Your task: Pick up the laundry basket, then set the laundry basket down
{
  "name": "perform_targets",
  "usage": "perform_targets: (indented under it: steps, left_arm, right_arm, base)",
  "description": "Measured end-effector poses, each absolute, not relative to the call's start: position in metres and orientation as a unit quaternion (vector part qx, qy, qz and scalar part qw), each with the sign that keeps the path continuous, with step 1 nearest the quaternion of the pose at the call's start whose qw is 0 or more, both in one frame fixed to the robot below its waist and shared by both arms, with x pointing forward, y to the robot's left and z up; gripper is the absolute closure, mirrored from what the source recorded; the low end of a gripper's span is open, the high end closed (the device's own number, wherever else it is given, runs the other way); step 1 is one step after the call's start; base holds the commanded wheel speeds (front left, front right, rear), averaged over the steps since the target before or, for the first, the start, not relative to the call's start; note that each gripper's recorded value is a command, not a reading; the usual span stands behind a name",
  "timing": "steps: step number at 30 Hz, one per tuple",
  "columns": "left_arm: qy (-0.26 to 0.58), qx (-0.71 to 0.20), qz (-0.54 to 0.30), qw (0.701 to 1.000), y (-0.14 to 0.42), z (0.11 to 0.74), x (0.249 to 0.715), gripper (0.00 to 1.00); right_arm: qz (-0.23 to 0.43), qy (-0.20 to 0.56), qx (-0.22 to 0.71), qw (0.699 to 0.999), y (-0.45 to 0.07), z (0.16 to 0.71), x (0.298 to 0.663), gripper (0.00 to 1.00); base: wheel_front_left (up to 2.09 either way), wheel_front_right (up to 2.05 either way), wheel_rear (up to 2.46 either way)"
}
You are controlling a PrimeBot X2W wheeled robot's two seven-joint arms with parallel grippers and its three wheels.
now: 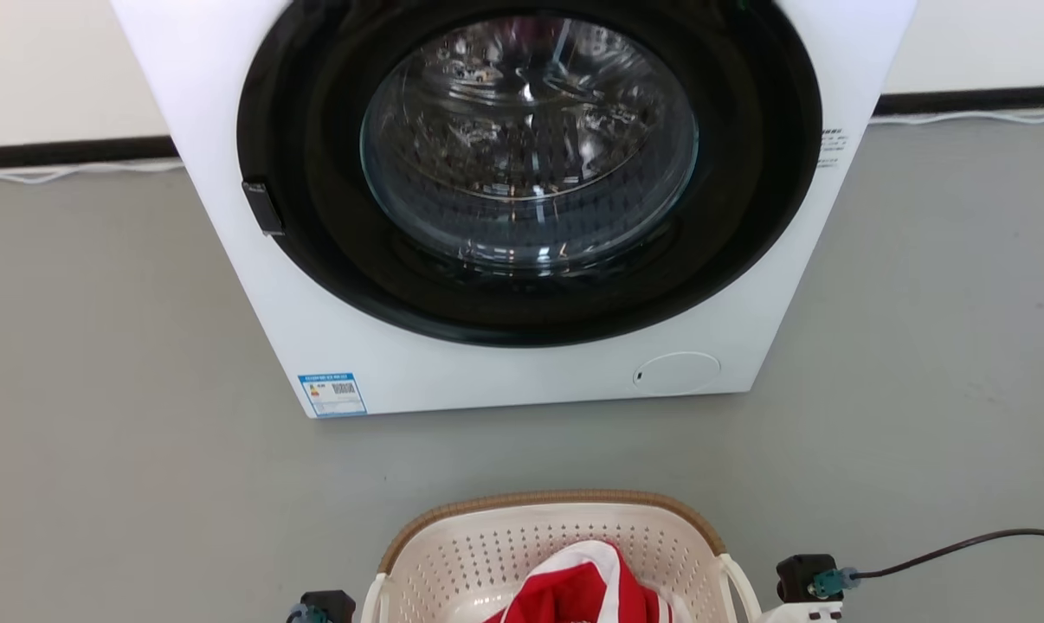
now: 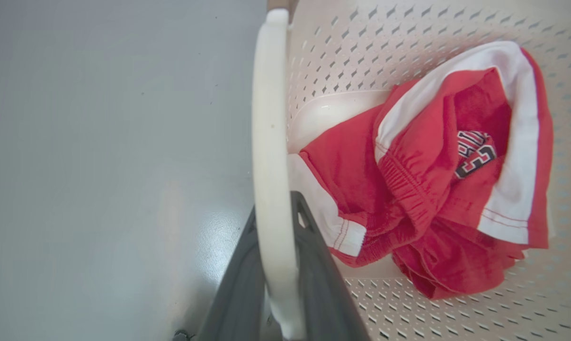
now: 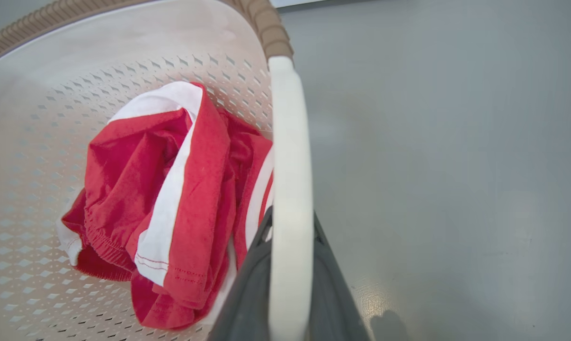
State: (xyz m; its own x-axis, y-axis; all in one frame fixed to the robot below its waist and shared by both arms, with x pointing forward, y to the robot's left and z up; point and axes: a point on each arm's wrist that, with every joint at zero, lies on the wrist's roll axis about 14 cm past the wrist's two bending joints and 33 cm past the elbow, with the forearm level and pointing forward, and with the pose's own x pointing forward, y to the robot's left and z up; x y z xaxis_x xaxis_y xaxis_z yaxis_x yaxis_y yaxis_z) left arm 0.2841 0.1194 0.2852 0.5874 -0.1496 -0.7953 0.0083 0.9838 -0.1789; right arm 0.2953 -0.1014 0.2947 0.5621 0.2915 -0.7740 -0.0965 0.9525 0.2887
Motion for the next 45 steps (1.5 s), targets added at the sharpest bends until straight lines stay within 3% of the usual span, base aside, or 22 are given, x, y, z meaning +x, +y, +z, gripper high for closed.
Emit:
perform_targets:
  steps: [45]
  left_arm:
    - [0.455, -0.077, -0.046, 0.886, 0.119, 0.287, 0.274, 1.00]
  right_arm:
    - [0.118, 0.452, 0.113, 0.877, -0.096, 0.299, 0.283, 1.00]
  base:
    - [0.00, 0.00, 0.00]
